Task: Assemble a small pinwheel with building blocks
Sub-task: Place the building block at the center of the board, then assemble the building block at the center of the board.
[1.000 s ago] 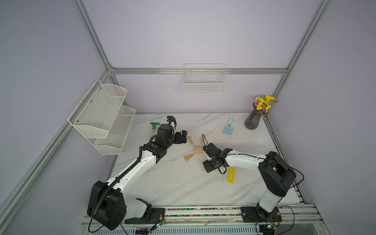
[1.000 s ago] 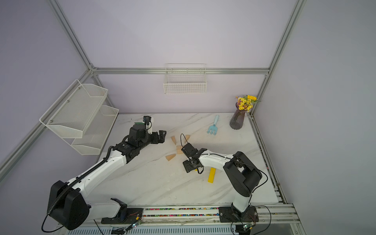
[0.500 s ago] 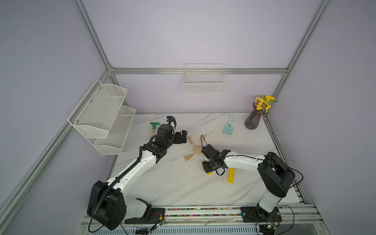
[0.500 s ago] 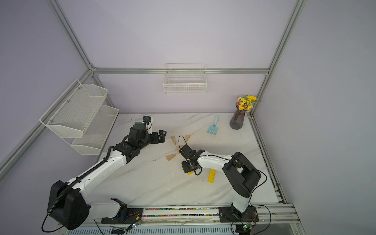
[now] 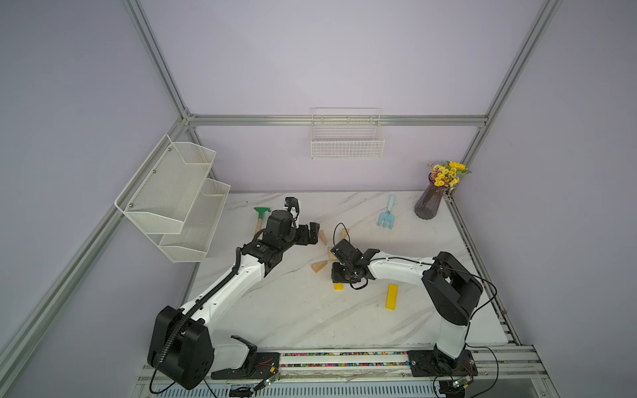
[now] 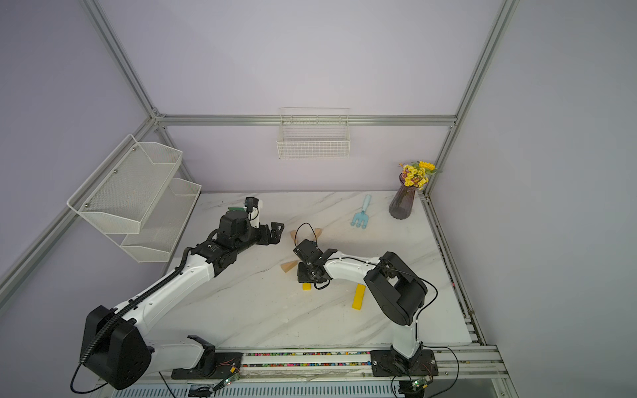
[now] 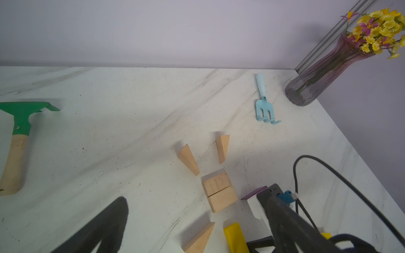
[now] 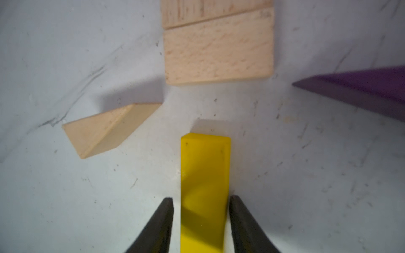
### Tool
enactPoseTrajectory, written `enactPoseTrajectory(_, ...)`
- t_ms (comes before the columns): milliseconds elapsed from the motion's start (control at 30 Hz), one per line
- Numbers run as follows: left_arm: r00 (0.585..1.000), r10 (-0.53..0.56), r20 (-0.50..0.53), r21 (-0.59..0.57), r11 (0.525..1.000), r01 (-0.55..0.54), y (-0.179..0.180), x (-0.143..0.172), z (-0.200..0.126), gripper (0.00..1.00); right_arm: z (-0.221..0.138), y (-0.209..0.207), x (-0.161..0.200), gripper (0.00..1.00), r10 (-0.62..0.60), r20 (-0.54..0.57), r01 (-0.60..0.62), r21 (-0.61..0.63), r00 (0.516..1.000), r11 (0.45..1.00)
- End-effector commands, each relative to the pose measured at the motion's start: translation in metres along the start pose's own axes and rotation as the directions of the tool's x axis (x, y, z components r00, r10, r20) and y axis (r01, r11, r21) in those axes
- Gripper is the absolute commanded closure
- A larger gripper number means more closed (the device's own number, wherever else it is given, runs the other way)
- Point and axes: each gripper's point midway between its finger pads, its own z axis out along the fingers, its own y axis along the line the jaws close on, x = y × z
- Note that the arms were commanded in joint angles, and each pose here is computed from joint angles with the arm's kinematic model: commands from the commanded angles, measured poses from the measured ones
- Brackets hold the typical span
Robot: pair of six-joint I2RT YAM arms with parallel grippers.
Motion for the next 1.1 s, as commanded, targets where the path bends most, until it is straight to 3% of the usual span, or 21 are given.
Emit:
enactPoseTrajectory(0, 0.997, 0.033, 0.063, 0.037, 0.999, -0.036, -0.009, -0.021, -0.012, 0.0, -0.002, 0.003, -0.011, 0.45, 0.048, 0.047, -0.049, 0.032, 0.998, 0.998)
enactPoseTrajectory(400, 0.997, 0.036, 0.062, 0.064, 0.997, -0.04, -0.011, -0.012, -0.022, 0.0, 0.012, -0.017, 0.001, 0.47, 0.033, 0.024, -0.036, 0.173, 0.999, 0.984)
enactPoseTrajectory(700, 0.997, 0.042, 0.07, 0.055, 0.997, -0.046, -0.008, -0.008, -0.027, 0.0, 0.012, -0.016, -0.006, 0.61, 0.035, 0.053, -0.044, 0.191, 0.998, 0.981)
enactPoseTrajectory(1067, 0.997, 0.043, 0.063, 0.058, 0.997, -0.047, -0.008, -0.006, -0.025, 0.0, 0.015, -0.024, -0.023, 0.64, 0.011, 0.062, -0.023, 0.197, 0.998, 0.98)
